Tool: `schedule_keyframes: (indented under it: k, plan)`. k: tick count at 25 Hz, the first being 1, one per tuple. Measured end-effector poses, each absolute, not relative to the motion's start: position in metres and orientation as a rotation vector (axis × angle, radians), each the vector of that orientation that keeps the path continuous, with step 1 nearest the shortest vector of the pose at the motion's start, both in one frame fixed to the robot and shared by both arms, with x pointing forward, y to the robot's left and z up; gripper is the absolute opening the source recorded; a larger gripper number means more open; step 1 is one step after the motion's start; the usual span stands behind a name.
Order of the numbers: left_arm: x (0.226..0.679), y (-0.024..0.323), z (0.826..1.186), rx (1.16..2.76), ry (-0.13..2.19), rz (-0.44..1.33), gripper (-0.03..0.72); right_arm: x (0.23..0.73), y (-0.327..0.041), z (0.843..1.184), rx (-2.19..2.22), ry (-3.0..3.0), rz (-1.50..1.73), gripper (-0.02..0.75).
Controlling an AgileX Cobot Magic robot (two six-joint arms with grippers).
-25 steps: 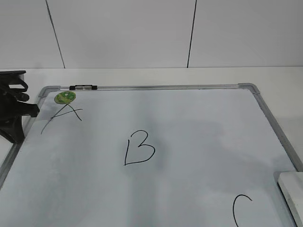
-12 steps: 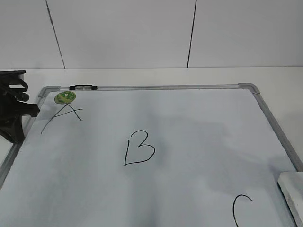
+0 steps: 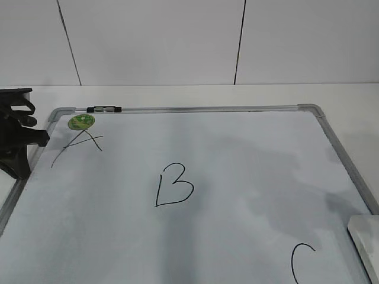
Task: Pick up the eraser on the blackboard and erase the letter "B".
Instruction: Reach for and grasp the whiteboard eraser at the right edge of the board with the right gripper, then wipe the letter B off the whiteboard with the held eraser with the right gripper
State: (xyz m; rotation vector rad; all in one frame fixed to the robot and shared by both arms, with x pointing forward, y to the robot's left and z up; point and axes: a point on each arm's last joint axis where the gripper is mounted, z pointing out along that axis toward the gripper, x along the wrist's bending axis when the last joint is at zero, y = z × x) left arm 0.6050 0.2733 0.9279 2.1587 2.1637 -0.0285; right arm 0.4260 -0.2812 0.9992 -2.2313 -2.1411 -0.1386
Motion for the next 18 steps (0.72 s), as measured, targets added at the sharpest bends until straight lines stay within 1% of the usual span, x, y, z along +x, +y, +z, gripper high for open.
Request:
schedule_keyframes:
  k: [9, 18]
  plan:
    - [0.605, 0.273, 0.928, 2.159, 2.164, -0.029, 0.02, 0.449, -0.28, 0.969, -2.229, -2.103, -0.088, 0.66]
    - [0.605, 0.273, 0.928, 2.159, 2.164, -0.029, 0.02, 0.461, -0.279, 0.946, -2.213, -2.069, -0.022, 0.66]
